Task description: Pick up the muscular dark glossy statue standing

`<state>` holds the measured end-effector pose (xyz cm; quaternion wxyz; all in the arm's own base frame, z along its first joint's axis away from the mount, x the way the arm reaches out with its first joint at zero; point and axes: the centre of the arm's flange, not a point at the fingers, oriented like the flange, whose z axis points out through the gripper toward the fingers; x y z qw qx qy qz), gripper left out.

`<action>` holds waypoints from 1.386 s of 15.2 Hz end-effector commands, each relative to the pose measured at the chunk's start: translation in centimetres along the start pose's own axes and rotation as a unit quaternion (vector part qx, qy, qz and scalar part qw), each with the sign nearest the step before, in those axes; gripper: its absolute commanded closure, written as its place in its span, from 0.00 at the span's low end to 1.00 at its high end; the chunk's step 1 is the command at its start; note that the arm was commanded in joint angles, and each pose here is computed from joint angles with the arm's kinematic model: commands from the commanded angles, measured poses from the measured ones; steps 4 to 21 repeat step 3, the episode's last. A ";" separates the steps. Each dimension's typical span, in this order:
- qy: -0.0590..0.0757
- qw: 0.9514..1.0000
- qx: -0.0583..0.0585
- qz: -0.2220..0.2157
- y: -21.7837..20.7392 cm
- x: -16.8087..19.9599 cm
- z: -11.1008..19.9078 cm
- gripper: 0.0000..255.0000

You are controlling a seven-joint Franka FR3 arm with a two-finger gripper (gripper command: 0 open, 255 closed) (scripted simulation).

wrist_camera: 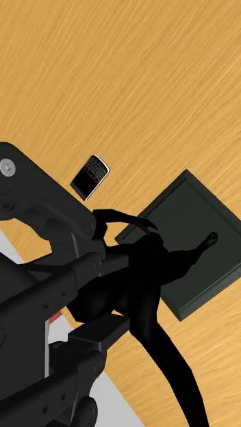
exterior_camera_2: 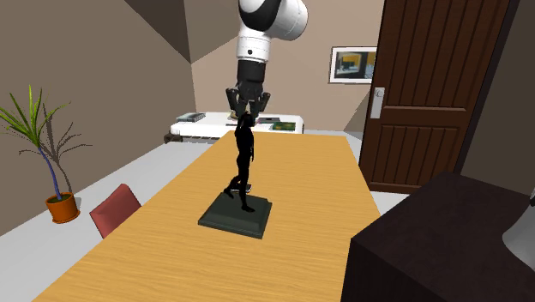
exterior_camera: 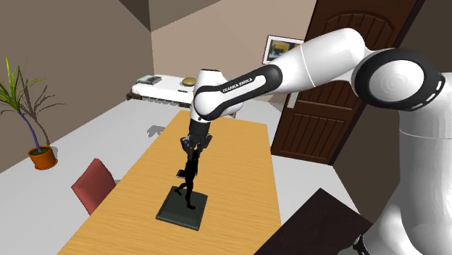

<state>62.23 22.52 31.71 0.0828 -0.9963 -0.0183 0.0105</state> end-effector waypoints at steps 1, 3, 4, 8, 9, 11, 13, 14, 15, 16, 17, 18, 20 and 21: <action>0.001 1.000 0.000 0.000 -0.2 0.0 -1.2 1.00; 0.001 1.000 0.000 0.000 -0.2 0.0 -1.3 1.00; 0.001 1.000 0.000 0.000 -0.2 0.0 -1.3 1.00; 0.001 1.000 0.000 0.000 -0.2 0.0 -1.3 1.00; 0.001 1.000 0.000 0.000 -0.2 0.0 -1.3 1.00; 0.001 1.000 0.000 0.000 -0.2 0.0 -1.3 1.00; 0.001 1.000 0.000 0.000 -0.2 0.0 -1.3 1.00; 0.001 1.000 0.000 0.000 -0.2 0.0 -1.3 1.00; 0.001 1.000 0.000 0.000 -0.2 0.0 -1.3 1.00; 0.001 1.000 0.000 0.000 -0.2 0.0 -1.3 1.00; 0.001 1.000 0.000 0.000 -0.2 0.0 -1.3 1.00; 0.001 1.000 0.000 0.000 -0.2 0.0 -1.3 1.00; 0.001 1.000 0.000 0.000 -0.2 0.0 -1.3 1.00; 0.001 1.000 0.000 0.000 -0.2 0.0 -1.3 1.00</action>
